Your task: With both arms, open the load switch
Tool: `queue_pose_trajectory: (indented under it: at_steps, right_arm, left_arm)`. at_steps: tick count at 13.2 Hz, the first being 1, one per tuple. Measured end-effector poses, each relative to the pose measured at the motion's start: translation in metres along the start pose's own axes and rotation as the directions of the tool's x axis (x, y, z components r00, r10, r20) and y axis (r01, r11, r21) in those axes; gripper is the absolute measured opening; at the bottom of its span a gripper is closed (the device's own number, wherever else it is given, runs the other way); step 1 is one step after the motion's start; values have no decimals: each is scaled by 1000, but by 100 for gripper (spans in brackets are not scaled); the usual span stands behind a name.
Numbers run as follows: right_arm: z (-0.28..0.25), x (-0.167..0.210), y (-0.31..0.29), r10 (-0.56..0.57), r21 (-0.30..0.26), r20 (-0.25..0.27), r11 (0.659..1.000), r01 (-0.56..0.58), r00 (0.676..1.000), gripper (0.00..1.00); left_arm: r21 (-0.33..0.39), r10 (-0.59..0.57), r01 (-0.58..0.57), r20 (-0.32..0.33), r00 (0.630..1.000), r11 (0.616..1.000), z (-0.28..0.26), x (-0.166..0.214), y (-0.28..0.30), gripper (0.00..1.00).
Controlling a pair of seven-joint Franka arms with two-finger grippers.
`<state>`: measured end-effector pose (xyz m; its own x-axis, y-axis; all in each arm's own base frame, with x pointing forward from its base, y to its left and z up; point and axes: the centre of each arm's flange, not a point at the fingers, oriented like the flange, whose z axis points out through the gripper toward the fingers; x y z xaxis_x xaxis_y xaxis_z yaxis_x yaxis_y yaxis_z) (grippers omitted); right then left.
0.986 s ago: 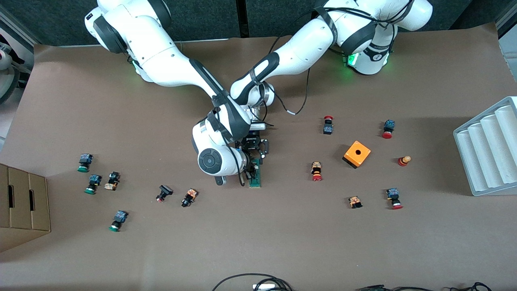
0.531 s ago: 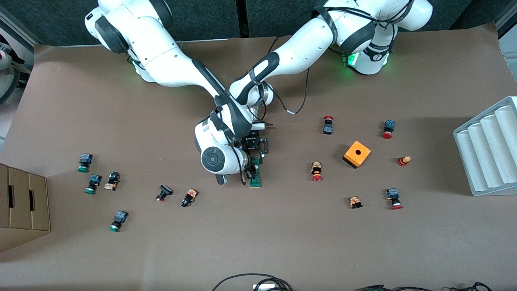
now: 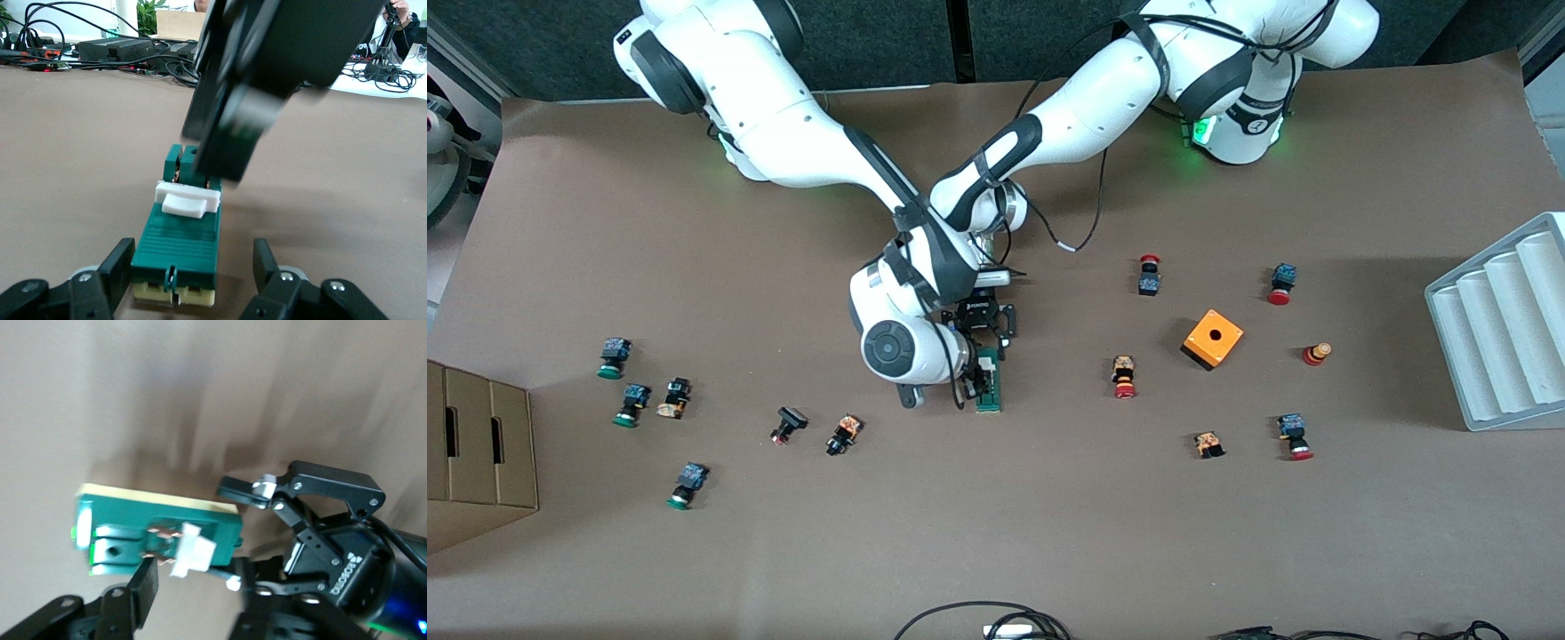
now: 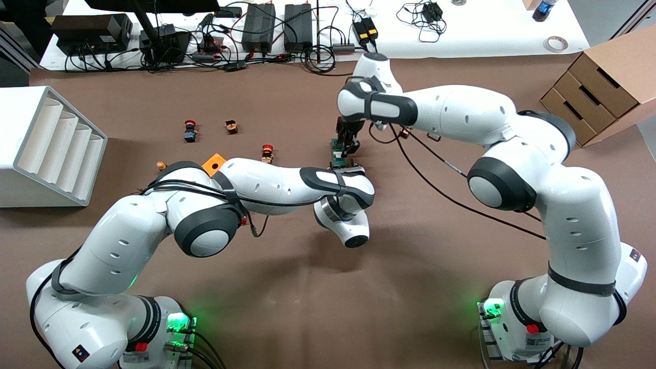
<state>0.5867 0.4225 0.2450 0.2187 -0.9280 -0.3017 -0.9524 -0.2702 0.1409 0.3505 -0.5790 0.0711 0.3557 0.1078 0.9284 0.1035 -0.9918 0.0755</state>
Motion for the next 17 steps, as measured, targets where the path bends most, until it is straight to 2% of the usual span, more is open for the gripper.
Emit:
queue_pose_trajectory:
  at_steps: [3, 4, 7, 9, 12, 14, 17]
  right_arm:
    - [-69, 17, -6, -67, 64, -16, 996, 68, 998, 95]
    - [-96, 24, -6, -114, 81, -29, 990, 116, 993, 100]
    - [-179, 57, 3, -249, 113, -68, 960, 255, 966, 100]
    - [-227, 86, 14, -347, 109, -103, 928, 357, 932, 100]
    - [-278, 134, 40, -526, 98, -141, 835, 541, 838, 100]
    - [-305, 167, 62, -627, 53, -164, 766, 641, 762, 100]
    - [-347, 213, 94, -754, -9, -171, 645, 764, 634, 100]
  left_arm:
    - [-2, 1, -1, 2, 1000, 1000, -4, -2, 2, 79]
    - [-1, 1, -1, 2, 1000, 1000, -4, -2, 2, 79]
    - [-1, 0, 0, 2, 1000, 1000, -4, -2, 2, 79]
    - [0, -1, 1, 2, 1000, 1000, -4, -1, 2, 79]
    - [9, -11, 11, 9, 1000, 1000, -4, -1, 2, 79]
    - [9, -11, 11, 9, 1000, 1000, -4, -1, 2, 79]
    - [9, 0, 0, 11, 1000, 1000, -5, -3, 2, 79]
